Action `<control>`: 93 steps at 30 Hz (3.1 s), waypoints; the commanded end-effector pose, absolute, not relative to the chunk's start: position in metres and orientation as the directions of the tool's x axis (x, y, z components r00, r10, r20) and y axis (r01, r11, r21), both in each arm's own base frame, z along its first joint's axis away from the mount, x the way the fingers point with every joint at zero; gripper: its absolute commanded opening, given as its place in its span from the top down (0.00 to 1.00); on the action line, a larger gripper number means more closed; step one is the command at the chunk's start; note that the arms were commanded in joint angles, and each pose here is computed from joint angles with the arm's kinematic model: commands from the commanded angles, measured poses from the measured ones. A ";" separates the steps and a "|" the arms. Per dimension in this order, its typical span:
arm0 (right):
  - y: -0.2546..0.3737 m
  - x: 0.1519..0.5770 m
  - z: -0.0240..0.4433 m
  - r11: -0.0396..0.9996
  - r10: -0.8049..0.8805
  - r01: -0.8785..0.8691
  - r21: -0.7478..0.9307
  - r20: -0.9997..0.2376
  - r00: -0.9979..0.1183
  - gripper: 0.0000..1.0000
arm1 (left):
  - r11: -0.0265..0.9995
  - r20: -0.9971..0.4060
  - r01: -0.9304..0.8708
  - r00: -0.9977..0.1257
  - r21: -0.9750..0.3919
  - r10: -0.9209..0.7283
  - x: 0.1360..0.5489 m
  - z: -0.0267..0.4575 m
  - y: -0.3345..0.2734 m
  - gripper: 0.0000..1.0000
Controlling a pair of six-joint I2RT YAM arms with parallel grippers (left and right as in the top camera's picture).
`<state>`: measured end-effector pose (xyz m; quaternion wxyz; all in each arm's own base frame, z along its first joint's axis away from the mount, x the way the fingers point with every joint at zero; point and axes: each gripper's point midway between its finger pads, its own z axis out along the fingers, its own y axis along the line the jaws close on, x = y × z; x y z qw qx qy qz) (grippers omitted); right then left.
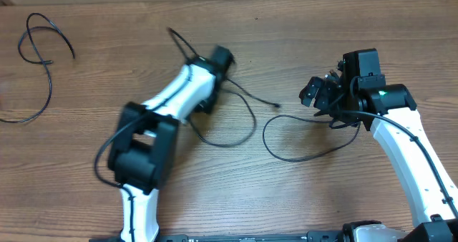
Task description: Untangle cables
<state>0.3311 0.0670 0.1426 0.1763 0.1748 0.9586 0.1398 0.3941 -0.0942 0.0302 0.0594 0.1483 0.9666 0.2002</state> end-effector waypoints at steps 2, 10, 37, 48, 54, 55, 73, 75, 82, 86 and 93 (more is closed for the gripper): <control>0.064 0.332 0.143 0.903 0.384 0.287 0.320 -0.298 -0.874 0.00 | 0.967 -0.364 0.130 -0.909 0.219 0.205 0.433 0.155 -0.072 0.96; 0.064 0.332 0.143 0.903 0.384 0.287 0.321 -0.299 -0.874 0.00 | 0.950 -0.499 -0.307 -0.833 0.055 -0.240 0.422 0.216 0.061 0.96; 0.064 0.332 0.143 0.903 0.384 0.287 0.321 -0.299 -0.874 0.00 | 0.851 -0.320 -0.522 -0.818 0.062 -0.478 0.449 0.060 0.176 0.33; 0.064 0.332 0.143 0.903 0.384 0.287 0.321 -0.299 -0.874 0.00 | 0.879 -0.206 -0.387 -0.870 -0.280 -0.449 0.463 0.110 0.093 0.00; 0.064 0.332 0.143 0.903 0.384 0.287 0.321 -0.299 -0.874 0.00 | 0.697 -0.132 -0.190 -0.915 -0.691 -0.381 0.474 0.166 0.002 0.00; 0.064 0.332 0.143 0.903 0.384 0.287 0.321 -0.298 -0.874 0.00 | 0.675 -0.120 -0.175 -0.922 -0.717 -0.367 0.473 0.170 -0.008 0.00; 0.064 0.332 0.143 0.903 0.384 0.287 0.320 -0.299 -0.874 0.00 | 0.980 -0.138 0.087 -0.988 -0.177 0.063 0.427 0.114 -0.144 0.00; 0.064 0.333 0.143 0.903 0.384 0.285 0.322 -0.304 -0.872 0.00 | 0.977 -0.131 0.117 -0.987 -0.179 0.094 0.420 0.112 -0.161 0.00; 0.065 0.353 0.155 0.900 0.389 0.257 0.352 -0.382 -0.838 0.00 | 0.970 -0.081 0.156 -0.986 -0.188 0.143 0.387 0.098 -0.213 0.00; 0.050 0.357 0.173 0.888 0.426 0.294 0.355 -0.388 -0.817 0.00 | 0.945 -0.038 0.222 -0.975 -0.240 0.220 0.359 0.094 -0.247 0.00; -0.034 0.332 0.207 0.763 0.643 0.552 0.337 -0.308 -0.701 0.00 | 0.953 -0.069 0.275 -0.961 -0.130 0.268 0.329 0.090 -0.288 0.00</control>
